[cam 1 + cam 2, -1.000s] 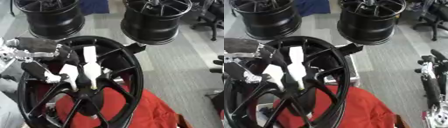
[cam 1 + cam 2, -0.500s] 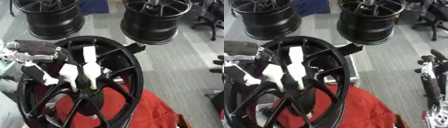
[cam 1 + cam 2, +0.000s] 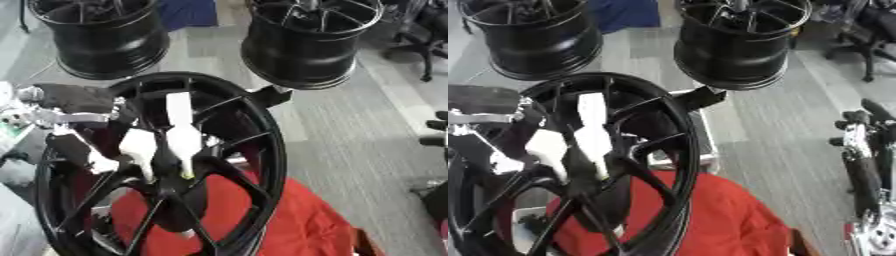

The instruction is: Pull the pin out of the wheel hub.

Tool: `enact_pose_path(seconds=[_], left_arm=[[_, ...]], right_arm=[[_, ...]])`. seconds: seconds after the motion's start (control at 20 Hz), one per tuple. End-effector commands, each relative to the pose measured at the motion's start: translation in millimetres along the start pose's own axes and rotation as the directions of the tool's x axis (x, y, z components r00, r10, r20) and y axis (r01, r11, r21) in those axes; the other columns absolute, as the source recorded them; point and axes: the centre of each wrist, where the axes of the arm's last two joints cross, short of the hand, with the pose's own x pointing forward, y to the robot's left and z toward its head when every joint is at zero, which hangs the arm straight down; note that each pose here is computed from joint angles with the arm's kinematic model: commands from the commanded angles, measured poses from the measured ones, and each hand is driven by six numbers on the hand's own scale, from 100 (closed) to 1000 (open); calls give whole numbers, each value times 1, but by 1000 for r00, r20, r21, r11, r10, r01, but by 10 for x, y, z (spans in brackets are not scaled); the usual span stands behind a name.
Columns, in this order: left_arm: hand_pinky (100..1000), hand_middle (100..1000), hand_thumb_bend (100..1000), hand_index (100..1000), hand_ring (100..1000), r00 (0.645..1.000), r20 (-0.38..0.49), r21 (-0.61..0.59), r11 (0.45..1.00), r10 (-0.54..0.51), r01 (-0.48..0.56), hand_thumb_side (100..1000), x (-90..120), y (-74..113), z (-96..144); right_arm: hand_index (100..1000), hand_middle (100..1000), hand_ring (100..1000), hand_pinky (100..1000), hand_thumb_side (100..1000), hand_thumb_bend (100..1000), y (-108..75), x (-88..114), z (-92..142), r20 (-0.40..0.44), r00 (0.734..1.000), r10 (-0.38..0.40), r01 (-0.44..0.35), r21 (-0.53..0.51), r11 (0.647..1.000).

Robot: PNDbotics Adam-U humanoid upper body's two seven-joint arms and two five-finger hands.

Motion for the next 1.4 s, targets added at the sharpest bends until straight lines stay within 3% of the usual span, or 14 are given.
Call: enact_pose_path(seconds=[0.05, 0.5, 0.75, 0.95, 1.1, 1.2, 1.3, 1.4], left_arm=[[436, 487, 100, 690, 433, 985, 131, -141, 981, -117, 135, 417, 15, 95, 60], [397, 444, 100, 653, 394, 989, 144, -14, 999, -44, 46, 288, 87, 321, 251], [396, 442, 100, 653, 389, 992, 129, 121, 993, -15, -1, 254, 109, 549, 570], [412, 459, 100, 667, 403, 999, 50, 246, 969, 1, -13, 253, 80, 621, 932], [415, 462, 100, 670, 406, 998, -47, 311, 950, 47, -30, 252, -6, 519, 1170], [420, 468, 100, 677, 409, 984, -140, 352, 934, 113, -57, 251, -122, 351, 1335], [422, 473, 100, 680, 414, 951, -235, 387, 917, 203, -100, 251, -262, 103, 1478], [434, 495, 100, 695, 429, 895, -329, 414, 898, 301, -150, 252, -407, -195, 1604]], right_arm=[[838, 644, 672, 523, 600, 100, -16, 61, -34, 26, 1000, 0, 0, 4, 1000], [838, 644, 672, 523, 603, 100, -19, 60, -34, 23, 1000, 0, 0, 0, 1000], [839, 645, 673, 523, 604, 100, -25, 58, -33, 22, 1000, 2, -2, -5, 1000], [839, 645, 673, 523, 605, 100, -32, 55, -32, 21, 1000, 5, -4, -11, 1000], [839, 644, 673, 523, 606, 100, -39, 52, -29, 19, 1000, 7, -7, -17, 1000], [839, 644, 673, 523, 605, 100, -47, 50, -29, 17, 1000, 11, -10, -22, 1000], [839, 644, 673, 523, 604, 100, -52, 49, -29, 17, 1000, 13, -12, -25, 1000], [839, 644, 672, 523, 604, 100, -56, 48, -28, 16, 1000, 15, -14, -28, 999]])
